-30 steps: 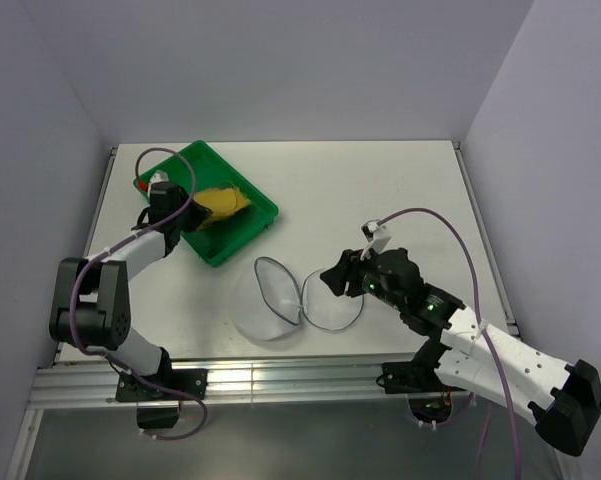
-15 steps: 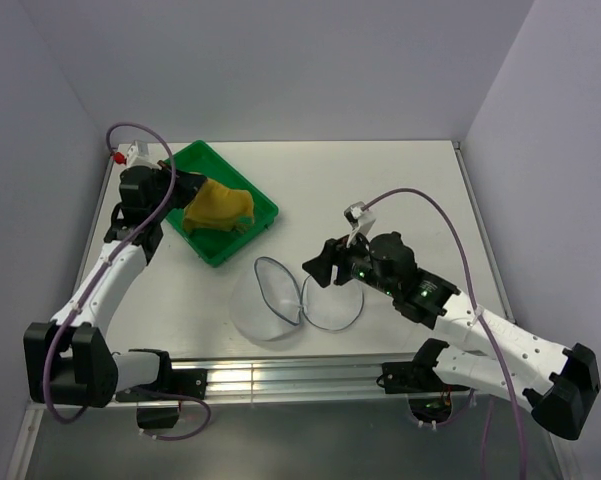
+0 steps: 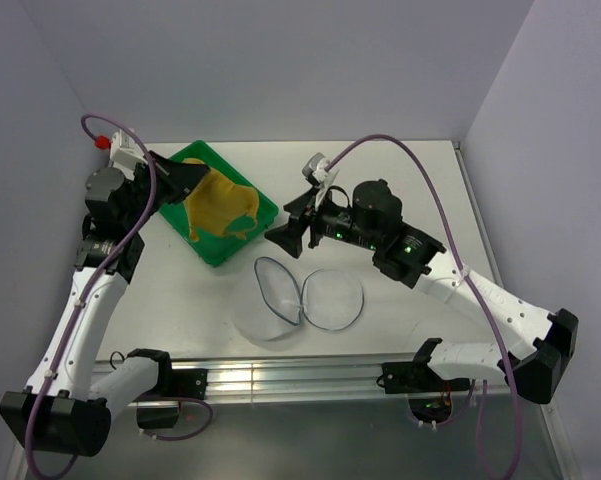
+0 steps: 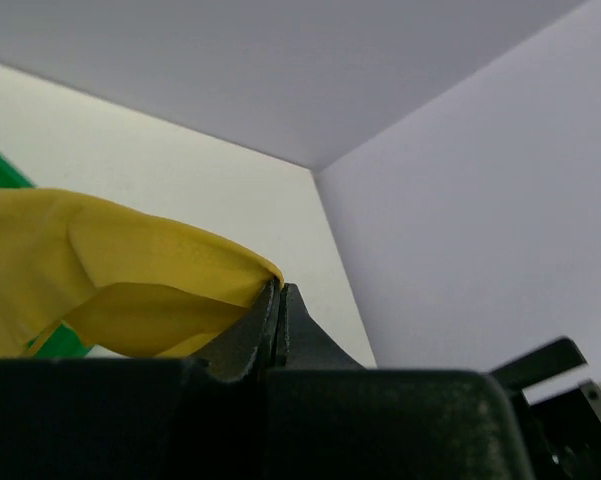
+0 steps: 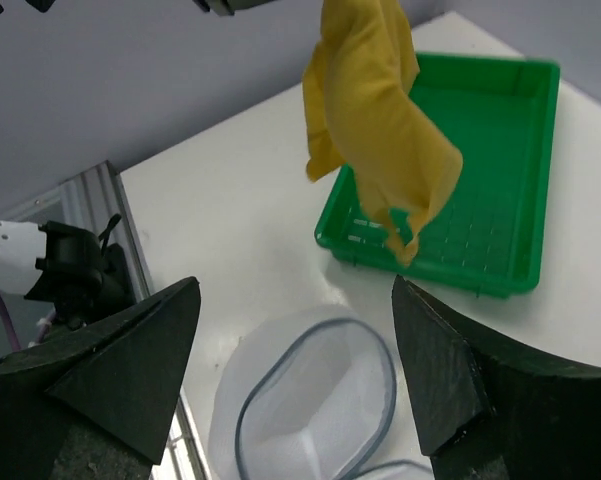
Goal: Place the bra in the laundry bag and zip it closed
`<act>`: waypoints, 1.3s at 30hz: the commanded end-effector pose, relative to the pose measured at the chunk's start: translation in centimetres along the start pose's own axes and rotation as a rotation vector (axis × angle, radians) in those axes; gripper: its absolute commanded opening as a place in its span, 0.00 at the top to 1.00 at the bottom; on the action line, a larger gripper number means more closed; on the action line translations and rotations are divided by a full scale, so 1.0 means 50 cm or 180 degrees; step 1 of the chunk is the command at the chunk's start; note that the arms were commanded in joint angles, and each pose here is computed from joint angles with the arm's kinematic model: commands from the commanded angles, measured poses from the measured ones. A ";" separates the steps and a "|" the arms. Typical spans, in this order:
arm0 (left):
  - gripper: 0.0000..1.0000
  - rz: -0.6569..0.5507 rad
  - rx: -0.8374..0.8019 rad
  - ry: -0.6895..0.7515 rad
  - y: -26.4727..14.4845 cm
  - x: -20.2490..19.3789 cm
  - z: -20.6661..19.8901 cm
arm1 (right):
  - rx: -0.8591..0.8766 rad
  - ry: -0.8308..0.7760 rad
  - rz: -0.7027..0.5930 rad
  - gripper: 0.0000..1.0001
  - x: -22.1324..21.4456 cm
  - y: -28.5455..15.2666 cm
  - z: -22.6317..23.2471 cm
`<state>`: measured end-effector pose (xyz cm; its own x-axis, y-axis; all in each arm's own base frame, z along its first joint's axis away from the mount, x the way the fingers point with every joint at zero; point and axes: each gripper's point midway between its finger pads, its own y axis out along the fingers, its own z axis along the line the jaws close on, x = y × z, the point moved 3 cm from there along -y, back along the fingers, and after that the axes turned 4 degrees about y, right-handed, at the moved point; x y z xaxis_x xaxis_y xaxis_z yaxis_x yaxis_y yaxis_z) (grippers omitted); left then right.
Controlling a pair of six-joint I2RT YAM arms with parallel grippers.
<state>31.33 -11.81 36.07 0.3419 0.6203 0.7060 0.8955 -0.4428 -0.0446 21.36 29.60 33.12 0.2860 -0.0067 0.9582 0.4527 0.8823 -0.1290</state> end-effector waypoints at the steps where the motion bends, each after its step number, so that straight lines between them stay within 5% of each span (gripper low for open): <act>1: 1.00 0.0066 -0.0571 0.0256 -0.044 0.026 -0.104 | 0.0234 -0.0431 -0.0244 0.15 0.086 0.000 0.034; 23: 1.00 0.0900 -0.1579 -0.0136 -0.116 -0.119 -0.240 | 0.0339 -0.0674 -0.0087 0.15 0.043 0.047 0.046; 30: 1.00 0.0963 -0.1644 -0.0157 -0.134 -0.120 -0.256 | 0.0218 -0.0681 0.0038 0.36 -0.008 0.047 0.024; 33: 0.99 0.1038 -0.1540 -0.0109 -0.129 -0.129 -0.244 | 0.0188 -0.0624 -0.0030 0.79 0.000 0.035 0.027; 35: 0.89 0.1038 -0.1438 -0.0018 -0.127 -0.126 -0.238 | 0.0226 -0.0557 -0.0146 0.96 0.020 0.013 0.040; 36: 0.65 0.0983 -0.1368 0.0090 -0.124 -0.124 -0.230 | 0.0241 -0.0525 -0.0172 0.97 0.023 0.005 0.045; 39: 0.21 0.0829 -0.1145 0.0389 -0.133 -0.109 -0.213 | 0.0293 -0.0296 -0.0192 0.98 0.041 -0.033 0.066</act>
<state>20.96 -20.45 38.08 0.6067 0.3995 0.6873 0.5662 -0.8240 -0.0209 20.04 30.91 31.82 0.1938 0.1013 0.9758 0.3858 0.9067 -0.1707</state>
